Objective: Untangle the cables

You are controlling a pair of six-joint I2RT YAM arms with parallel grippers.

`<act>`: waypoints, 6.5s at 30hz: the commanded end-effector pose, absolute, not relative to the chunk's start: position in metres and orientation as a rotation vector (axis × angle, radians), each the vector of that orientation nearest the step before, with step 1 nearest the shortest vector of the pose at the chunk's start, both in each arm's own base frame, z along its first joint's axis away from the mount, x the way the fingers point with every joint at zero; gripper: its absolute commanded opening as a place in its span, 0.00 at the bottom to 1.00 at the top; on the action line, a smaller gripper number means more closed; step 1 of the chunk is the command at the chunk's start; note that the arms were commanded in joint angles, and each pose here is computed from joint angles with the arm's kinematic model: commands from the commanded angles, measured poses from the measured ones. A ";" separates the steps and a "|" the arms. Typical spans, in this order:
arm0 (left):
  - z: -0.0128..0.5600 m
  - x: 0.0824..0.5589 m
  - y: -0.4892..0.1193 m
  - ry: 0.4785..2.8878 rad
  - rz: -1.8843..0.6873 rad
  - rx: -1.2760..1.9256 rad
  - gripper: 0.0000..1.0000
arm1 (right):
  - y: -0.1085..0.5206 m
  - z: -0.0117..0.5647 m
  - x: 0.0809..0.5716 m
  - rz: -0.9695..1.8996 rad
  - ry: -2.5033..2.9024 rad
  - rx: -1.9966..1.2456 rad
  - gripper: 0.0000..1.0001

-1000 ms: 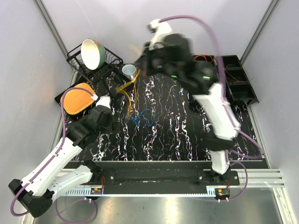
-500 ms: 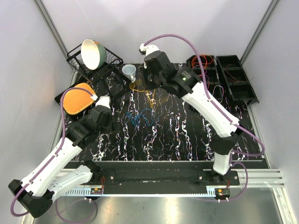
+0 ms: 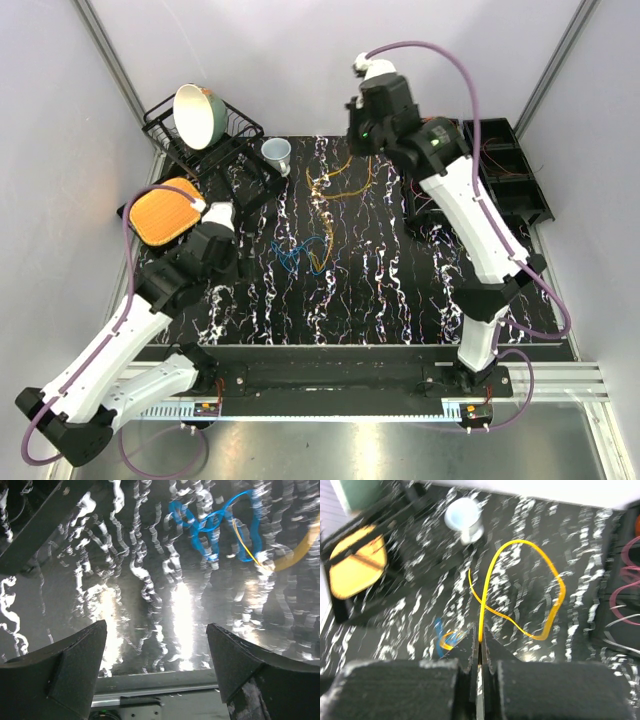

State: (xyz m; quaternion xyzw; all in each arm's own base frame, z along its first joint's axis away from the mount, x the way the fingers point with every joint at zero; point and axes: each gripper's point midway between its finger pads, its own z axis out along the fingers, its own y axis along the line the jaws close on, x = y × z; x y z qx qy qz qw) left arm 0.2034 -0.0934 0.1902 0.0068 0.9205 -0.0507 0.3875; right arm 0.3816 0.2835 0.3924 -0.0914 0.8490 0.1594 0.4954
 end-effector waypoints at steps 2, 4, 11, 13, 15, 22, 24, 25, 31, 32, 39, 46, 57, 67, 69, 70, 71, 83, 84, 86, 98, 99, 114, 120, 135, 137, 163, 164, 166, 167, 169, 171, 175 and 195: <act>0.320 0.212 -0.141 2.086 -0.548 0.007 0.88 | 0.230 0.450 0.407 0.321 1.899 -0.087 0.00; 0.359 0.211 -0.158 2.018 -0.690 0.009 0.91 | 0.201 0.459 0.417 0.271 1.879 -0.025 0.00; 0.552 0.178 -0.156 1.482 -1.123 -0.126 0.99 | 0.084 0.504 0.429 -0.023 1.724 0.247 0.00; 0.583 0.166 -0.149 1.376 -1.201 -0.162 0.99 | 0.050 0.509 0.429 -0.153 1.694 0.320 0.00; 0.620 0.148 -0.133 1.222 -1.262 -0.181 0.99 | 0.016 0.511 0.425 -0.297 1.669 0.396 0.00; 0.678 0.106 -0.088 0.964 -1.314 -0.238 0.99 | -0.079 0.506 0.424 -0.485 1.624 0.605 0.00; 0.691 0.091 -0.083 0.889 -1.347 -0.210 0.99 | -0.103 0.508 0.424 -0.529 1.604 0.639 0.00; 0.692 0.092 -0.083 0.877 -1.353 -0.211 0.99 | -0.109 0.507 0.428 -0.544 1.602 0.646 0.00; 0.706 0.081 -0.068 0.787 -1.359 -0.236 0.99 | -0.164 0.503 0.428 -0.636 1.567 0.730 0.00; 0.707 0.082 -0.067 0.781 -1.361 -0.242 0.99 | -0.169 0.505 0.430 -0.637 1.550 0.736 0.00; 0.707 0.092 -0.076 0.763 -1.409 -0.259 0.99 | -0.190 0.478 0.458 -0.639 1.597 0.726 0.00; 0.712 0.100 -0.083 0.757 -1.434 -0.262 0.99 | -0.198 0.447 0.479 -0.627 1.652 0.743 0.00; 0.711 0.123 -0.130 0.853 -1.550 -0.186 0.99 | -0.207 0.393 0.469 -0.654 1.709 0.931 0.00; 0.712 0.121 -0.155 0.861 -1.686 -0.110 0.99 | -0.172 0.344 0.474 -0.381 1.818 1.093 0.00; 0.710 0.120 -0.162 0.875 -1.700 -0.080 0.99 | -0.156 0.335 0.481 -0.266 1.870 1.081 0.00; 0.709 0.124 -0.166 0.887 -1.705 -0.073 0.99 | -0.148 0.330 0.483 -0.221 1.899 1.071 0.00; 0.707 0.125 -0.168 0.905 -1.703 -0.071 0.99 | -0.145 0.328 0.483 -0.202 1.900 1.083 0.00; 0.638 0.162 -0.187 1.145 -1.533 -0.102 0.99 | -0.124 0.340 0.471 -0.184 1.884 1.105 0.00; 0.624 0.170 -0.190 1.181 -1.506 -0.116 0.99 | -0.128 0.337 0.470 -0.210 1.884 1.113 0.00; 0.609 0.174 -0.189 1.215 -1.473 -0.126 0.99 | -0.142 0.337 0.463 -0.316 1.858 1.136 0.00; 0.473 0.197 -0.170 1.534 -1.116 -0.168 0.98 | -0.212 0.298 0.451 -0.629 1.889 1.201 0.00; 0.458 0.198 -0.169 1.577 -1.082 -0.170 0.98 | -0.217 0.288 0.450 -0.664 1.898 1.207 0.00; 0.310 0.197 -0.148 1.965 -0.774 -0.183 0.98 | -0.219 0.202 0.513 -0.558 2.060 1.014 0.00; 0.294 0.197 -0.144 2.016 -0.714 -0.176 0.98 | -0.215 0.163 0.509 -0.506 2.116 0.990 0.00; 0.285 0.195 -0.140 2.033 -0.688 -0.182 0.98 | -0.207 0.175 0.520 -0.388 2.131 0.897 0.60; 0.285 0.194 -0.139 2.037 -0.684 -0.179 0.98 | -0.207 0.201 0.524 -0.373 2.088 0.902 0.81; 0.138 0.231 -0.154 2.392 -0.373 -0.223 0.94 | 0.133 0.227 0.400 0.642 2.248 0.339 0.89; 0.131 0.234 -0.154 2.400 -0.356 -0.241 0.92 | 0.143 0.226 0.395 0.682 2.250 0.330 0.89; 0.126 0.241 -0.157 2.394 -0.350 -0.267 0.90 | 0.166 0.217 0.376 0.760 2.255 0.303 0.89; 0.118 0.244 -0.156 2.400 -0.326 -0.298 0.89 | 0.170 0.215 0.372 0.769 2.249 0.296 0.89; 0.116 0.252 -0.159 2.376 -0.333 -0.339 0.86 | 0.180 0.210 0.358 0.788 2.232 0.275 0.89; 0.107 0.258 -0.160 2.361 -0.336 -0.392 0.85 | 0.177 0.206 0.348 0.765 2.216 0.279 0.89; 0.091 0.267 -0.162 2.369 -0.331 -0.447 0.83 | 0.174 0.201 0.337 0.774 2.219 0.335 0.88; 0.047 0.312 -0.170 2.411 -0.226 -0.451 0.70 | 0.182 0.173 0.303 0.866 2.330 0.306 0.87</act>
